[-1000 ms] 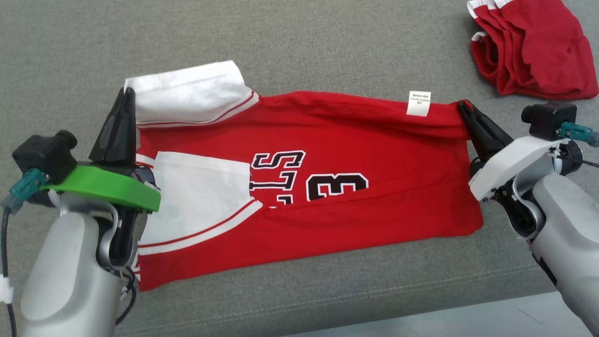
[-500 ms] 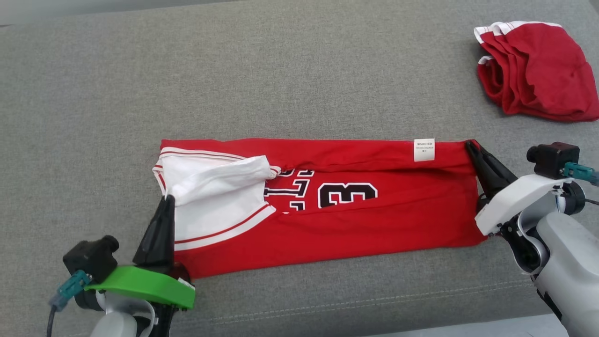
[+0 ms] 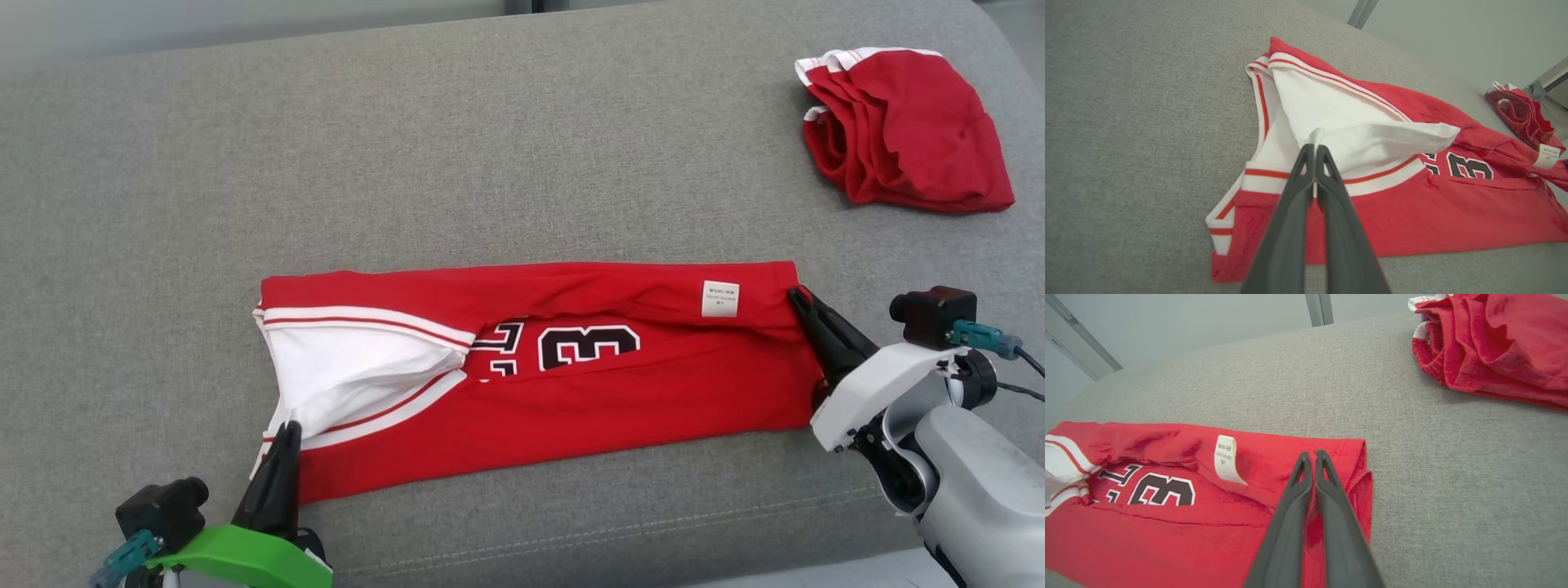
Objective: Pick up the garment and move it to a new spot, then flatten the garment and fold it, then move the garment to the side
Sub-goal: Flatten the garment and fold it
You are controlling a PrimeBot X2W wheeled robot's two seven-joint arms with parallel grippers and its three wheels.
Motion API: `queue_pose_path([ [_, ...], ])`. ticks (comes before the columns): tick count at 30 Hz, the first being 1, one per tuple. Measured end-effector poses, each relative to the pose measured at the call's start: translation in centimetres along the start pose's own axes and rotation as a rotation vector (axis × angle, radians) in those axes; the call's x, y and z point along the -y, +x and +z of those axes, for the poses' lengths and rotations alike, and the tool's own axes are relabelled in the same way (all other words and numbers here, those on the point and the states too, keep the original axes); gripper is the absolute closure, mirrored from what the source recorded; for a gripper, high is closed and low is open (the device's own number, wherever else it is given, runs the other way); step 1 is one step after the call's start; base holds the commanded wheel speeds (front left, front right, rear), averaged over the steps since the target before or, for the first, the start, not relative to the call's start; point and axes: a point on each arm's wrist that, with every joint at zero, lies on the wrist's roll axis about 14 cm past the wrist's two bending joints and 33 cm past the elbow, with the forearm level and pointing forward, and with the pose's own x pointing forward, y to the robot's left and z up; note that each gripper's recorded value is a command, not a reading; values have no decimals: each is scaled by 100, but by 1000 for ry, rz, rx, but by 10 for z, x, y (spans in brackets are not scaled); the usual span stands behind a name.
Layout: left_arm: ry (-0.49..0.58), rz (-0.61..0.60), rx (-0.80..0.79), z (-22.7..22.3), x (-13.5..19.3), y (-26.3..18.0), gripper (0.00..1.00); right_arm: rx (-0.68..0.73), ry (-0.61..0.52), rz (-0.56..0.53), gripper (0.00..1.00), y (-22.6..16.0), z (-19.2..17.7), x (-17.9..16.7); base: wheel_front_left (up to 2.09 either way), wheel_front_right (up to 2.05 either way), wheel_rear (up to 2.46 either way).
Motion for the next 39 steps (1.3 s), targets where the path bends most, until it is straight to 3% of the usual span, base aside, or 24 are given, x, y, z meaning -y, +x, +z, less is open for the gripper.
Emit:
queue_pose_path([
  [2, -2, 20, -10, -2, -5, -2, 32, 1, 6, -5, 100, -4, -3, 0, 0, 0, 0],
  [3, 1, 28, -16, -4, -8, -3, 5, -1, 7, -7, 100, -5, -4, 0, 0, 0, 0],
  [4, -2, 40, -23, -5, -11, -3, 0, -3, 7, -8, 100, -6, -4, 0, 0, 0, 0],
  [9, 9, 109, -26, -4, -29, -6, 0, -11, -9, -16, 100, -12, -8, 2, 0, 0, 0],
  [13, 20, 150, -12, 2, -40, -6, 0, -29, -53, -2, 91, -14, -13, 0, 0, 0, 0],
  [17, 27, 159, 0, 6, -44, -6, 0, -41, -115, 12, 53, -15, -14, 1, 0, 0, 0],
  [19, 25, 161, 4, 8, -44, -6, 0, -46, -141, 18, 6, -15, -14, 2, 0, 0, 0],
  [20, 26, 162, 7, 9, -44, -6, 0, -46, -152, 22, 0, -15, -14, 1, 0, 0, 0],
  [30, 23, 135, 45, 19, -35, -2, 0, -45, -192, 44, 0, -23, -17, -6, 0, 0, 0],
  [35, 34, 87, 70, 26, -21, 4, 0, -92, -161, -1, 0, -44, -38, 5, 0, 0, 0],
  [39, 59, 38, 90, 32, -7, 8, 0, -66, -104, -82, 0, -55, -34, 23, 0, 0, 0],
])
